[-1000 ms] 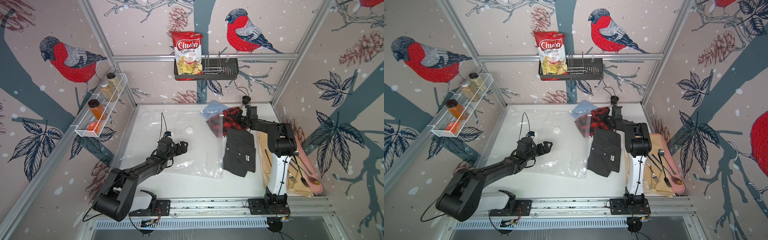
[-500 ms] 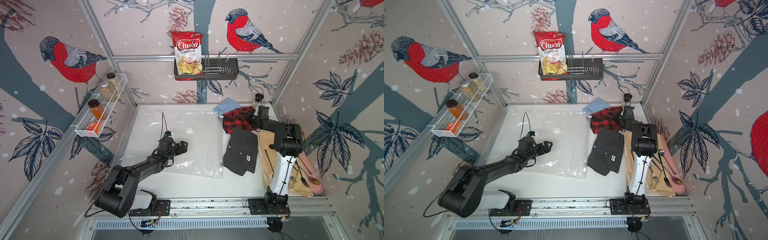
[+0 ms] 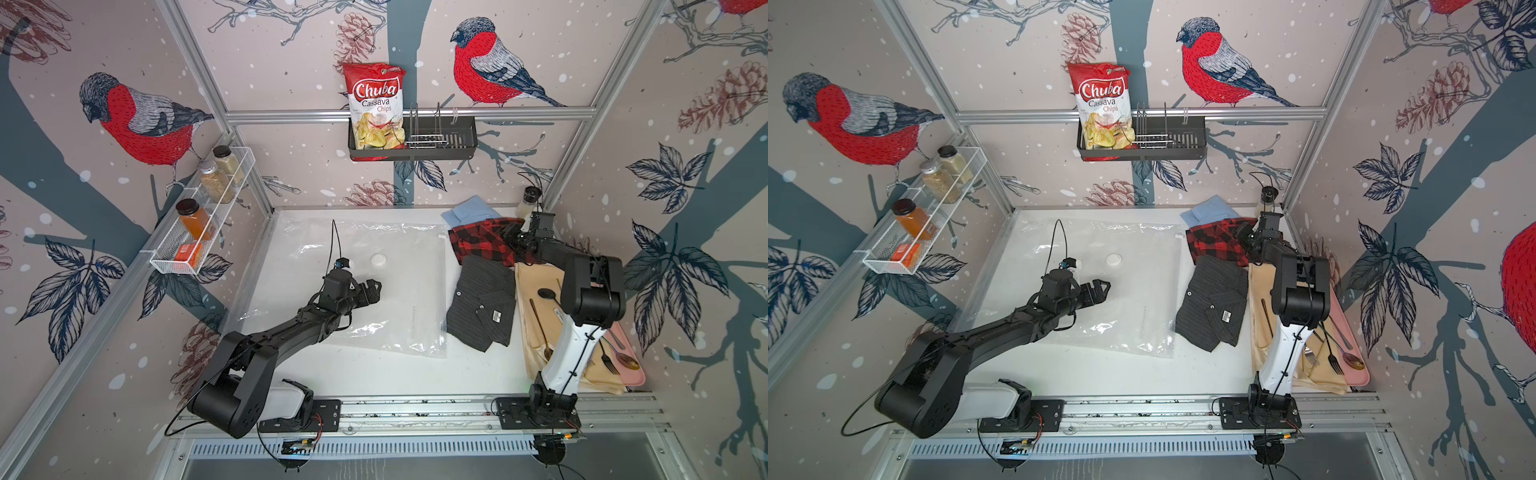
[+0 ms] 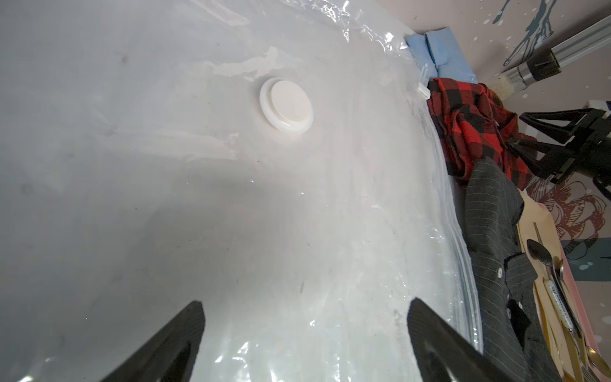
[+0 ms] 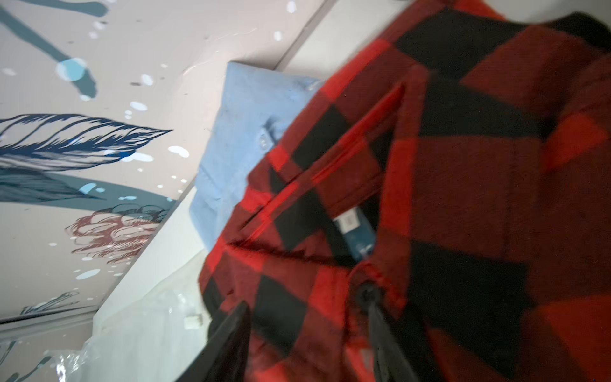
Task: Place the folded shirt into the vacuum bag
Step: Move the shirt at the center of the board, then adjust the shirt at the center of the board.
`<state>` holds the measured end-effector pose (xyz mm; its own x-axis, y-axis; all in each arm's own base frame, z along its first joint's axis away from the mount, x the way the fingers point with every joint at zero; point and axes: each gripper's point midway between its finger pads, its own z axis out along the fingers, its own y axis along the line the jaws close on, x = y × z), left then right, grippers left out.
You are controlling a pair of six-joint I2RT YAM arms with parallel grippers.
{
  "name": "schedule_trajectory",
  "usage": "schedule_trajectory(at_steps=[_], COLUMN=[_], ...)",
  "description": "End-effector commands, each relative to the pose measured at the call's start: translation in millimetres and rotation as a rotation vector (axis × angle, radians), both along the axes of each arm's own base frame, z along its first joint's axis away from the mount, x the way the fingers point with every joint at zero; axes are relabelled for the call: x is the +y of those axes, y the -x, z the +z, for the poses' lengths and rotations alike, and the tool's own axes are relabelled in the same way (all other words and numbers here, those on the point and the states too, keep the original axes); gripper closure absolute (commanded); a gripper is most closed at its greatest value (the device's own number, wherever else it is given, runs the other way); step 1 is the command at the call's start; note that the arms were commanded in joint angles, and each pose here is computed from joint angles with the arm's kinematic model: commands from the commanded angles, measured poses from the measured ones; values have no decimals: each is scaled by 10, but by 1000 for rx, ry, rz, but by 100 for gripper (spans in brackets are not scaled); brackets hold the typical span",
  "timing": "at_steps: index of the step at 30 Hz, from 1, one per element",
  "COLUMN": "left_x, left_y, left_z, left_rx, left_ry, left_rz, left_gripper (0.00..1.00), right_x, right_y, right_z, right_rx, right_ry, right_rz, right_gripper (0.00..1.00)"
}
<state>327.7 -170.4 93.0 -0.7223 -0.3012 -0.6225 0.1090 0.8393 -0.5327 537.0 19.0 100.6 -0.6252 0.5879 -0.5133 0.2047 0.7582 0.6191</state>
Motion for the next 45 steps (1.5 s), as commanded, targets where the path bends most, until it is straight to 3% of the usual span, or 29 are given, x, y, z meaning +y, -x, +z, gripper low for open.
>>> schedule_trajectory(at_steps=[1,9,17,21,27,32,38,40,45], left_x=[-49,-373,-578,-630,-785,-1043,-1396,-1490,-1541], left_y=[26,271,472,395,288,278,380,405,478], left_z=[106,380,286,252,255,191,153,112,24], left_rx=[-14,-50,-42,-39,-40,-37,-33,-20,-5], left_ry=[5,20,-28,-50,-69,-99,-117,-130,-168], left_rz=[-10,-105,-165,-158,-152,-189,-263,-296,-340], left_gripper=[4,4,4,4,4,4,4,4,4], right_x=[173,966,1575,1521,1099,1038,1159,1226,1375], right_y=[223,1107,2082,2531,2956,2937,2587,2447,2130], right_z=[189,383,-81,-486,-844,-461,281,448,407], right_rx=[-15,-29,102,212,322,217,-37,-105,-33], right_ry=[48,83,25,20,104,96,38,-40,-70], right_rz=[57,248,425,422,270,233,272,320,446], right_gripper=[33,26,26,27,29,28,28,31,44])
